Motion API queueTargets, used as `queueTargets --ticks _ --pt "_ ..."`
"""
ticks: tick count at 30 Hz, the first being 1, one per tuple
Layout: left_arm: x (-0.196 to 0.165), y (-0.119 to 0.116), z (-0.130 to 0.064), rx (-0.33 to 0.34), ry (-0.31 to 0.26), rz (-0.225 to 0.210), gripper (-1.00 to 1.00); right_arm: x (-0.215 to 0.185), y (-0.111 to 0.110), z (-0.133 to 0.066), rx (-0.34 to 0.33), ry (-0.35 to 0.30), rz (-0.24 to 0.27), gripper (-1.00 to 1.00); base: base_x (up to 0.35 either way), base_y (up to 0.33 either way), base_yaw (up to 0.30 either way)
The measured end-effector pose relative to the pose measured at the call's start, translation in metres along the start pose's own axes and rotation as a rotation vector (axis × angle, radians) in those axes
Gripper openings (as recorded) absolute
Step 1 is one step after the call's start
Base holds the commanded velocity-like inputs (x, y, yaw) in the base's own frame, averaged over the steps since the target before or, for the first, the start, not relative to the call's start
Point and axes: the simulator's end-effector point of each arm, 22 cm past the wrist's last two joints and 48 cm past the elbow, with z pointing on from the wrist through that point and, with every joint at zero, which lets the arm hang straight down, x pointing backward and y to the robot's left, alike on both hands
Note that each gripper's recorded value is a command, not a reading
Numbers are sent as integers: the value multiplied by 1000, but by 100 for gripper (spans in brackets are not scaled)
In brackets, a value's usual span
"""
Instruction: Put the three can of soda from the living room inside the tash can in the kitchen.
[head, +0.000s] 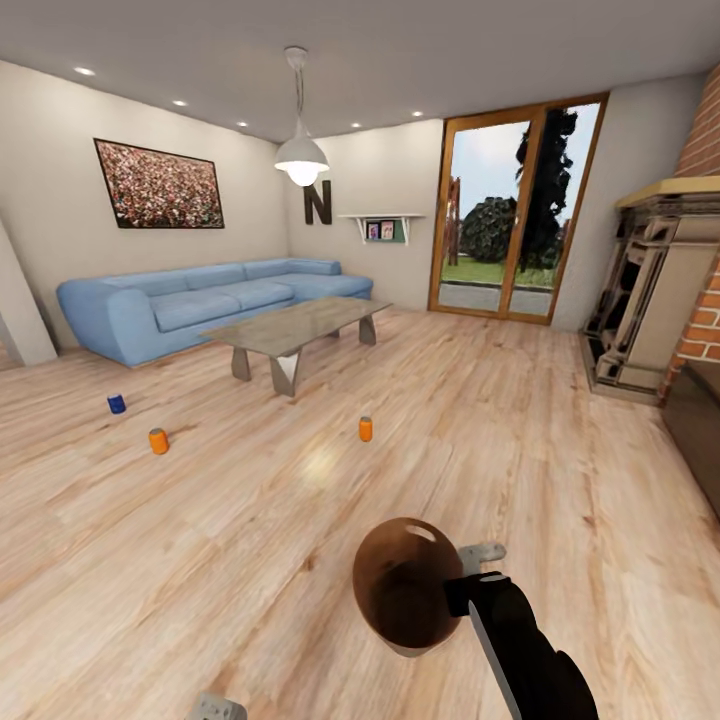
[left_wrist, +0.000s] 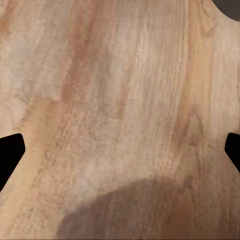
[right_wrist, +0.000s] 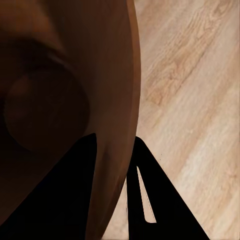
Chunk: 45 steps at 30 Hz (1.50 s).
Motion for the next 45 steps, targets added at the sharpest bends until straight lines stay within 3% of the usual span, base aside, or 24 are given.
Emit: queueTargets --ticks 45 --pt "0 0 0 0 0 -1 100 0 -1 0 1 0 1 -100 340 -71 0"
